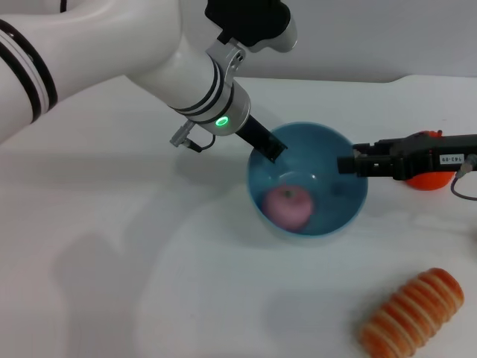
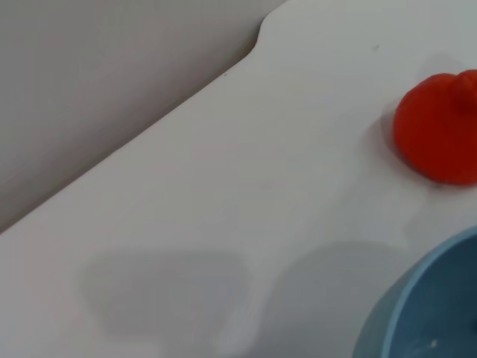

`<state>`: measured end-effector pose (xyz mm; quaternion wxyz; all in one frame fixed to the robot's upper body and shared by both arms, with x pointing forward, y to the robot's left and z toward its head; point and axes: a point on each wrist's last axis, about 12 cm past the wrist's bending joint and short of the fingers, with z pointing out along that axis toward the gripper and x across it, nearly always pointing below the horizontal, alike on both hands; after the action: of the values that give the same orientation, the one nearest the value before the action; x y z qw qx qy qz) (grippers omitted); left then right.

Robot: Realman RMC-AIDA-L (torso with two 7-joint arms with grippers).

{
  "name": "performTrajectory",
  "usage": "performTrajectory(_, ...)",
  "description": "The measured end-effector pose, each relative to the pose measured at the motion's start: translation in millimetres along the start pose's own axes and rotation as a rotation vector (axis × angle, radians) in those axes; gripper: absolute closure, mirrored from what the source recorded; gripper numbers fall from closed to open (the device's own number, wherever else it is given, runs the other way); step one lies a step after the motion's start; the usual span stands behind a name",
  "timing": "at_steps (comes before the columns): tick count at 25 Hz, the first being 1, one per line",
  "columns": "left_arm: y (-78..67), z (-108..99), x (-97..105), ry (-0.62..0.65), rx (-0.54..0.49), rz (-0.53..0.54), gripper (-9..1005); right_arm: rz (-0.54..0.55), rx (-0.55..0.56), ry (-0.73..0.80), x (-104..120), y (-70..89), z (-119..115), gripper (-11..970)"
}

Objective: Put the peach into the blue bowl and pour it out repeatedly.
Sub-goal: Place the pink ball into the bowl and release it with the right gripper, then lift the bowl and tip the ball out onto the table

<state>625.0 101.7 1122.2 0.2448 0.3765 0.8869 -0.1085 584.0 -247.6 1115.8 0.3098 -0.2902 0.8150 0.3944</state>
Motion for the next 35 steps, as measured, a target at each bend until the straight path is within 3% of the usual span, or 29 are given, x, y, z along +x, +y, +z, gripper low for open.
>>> performTrajectory(4, 0.5, 1, 0, -0.006, -0.005, 0.004, 998, -0.021, 0.03, -0.046, 5, -4.5, -9, 432)
performTrajectory(10, 3.3, 3, -2, -0.057, -0.031, 0.002, 997, -0.126, 0.253, -0.237, 23, -25.0, -47, 365)
performTrajectory(14, 0.6, 6, -1, -0.073, -0.043, 0.027, 997, -0.168, 0.442, -0.278, 46, -40.8, -66, 368)
performTrajectory(15, -0.7, 8, -2, -0.081, -0.049, 0.041, 997, -0.163, 0.509, -0.327, 62, -47.4, -72, 362)
performTrajectory(16, -1.1, 8, -2, -0.088, -0.053, 0.048, 998, -0.163, 0.509, -0.327, 62, -47.4, -72, 357)
performTrajectory(19, -2.0, 10, -5, -0.131, -0.077, 0.075, 998, -0.138, 0.597, -0.479, 89, -51.8, -80, 340)
performTrajectory(20, -3.5, 10, -8, -0.156, -0.087, 0.092, 998, -0.154, 0.662, -0.542, 105, -52.1, -83, 328)
performTrajectory(21, -3.5, 10, -8, -0.156, -0.087, 0.092, 997, -0.154, 0.662, -0.542, 105, -52.1, -83, 317)
performTrajectory(25, -14.0, 7, -31, -0.303, -0.146, 0.228, 997, -0.192, 0.79, -0.599, 142, -46.7, -75, 270)
performTrajectory(28, -19.2, 6, -40, -0.331, -0.172, 0.3, 997, -0.182, 0.863, -0.646, 166, -36.7, -67, 270)
performTrajectory(33, -31.1, 6, -46, -0.385, -0.237, 0.479, 997, -0.14, 0.975, -0.72, 194, -20.5, -66, 270)
performTrajectory(35, -42.6, 6, -48, -0.433, -0.261, 0.59, 997, -0.103, 0.993, -0.757, 200, -15.8, -67, 270)
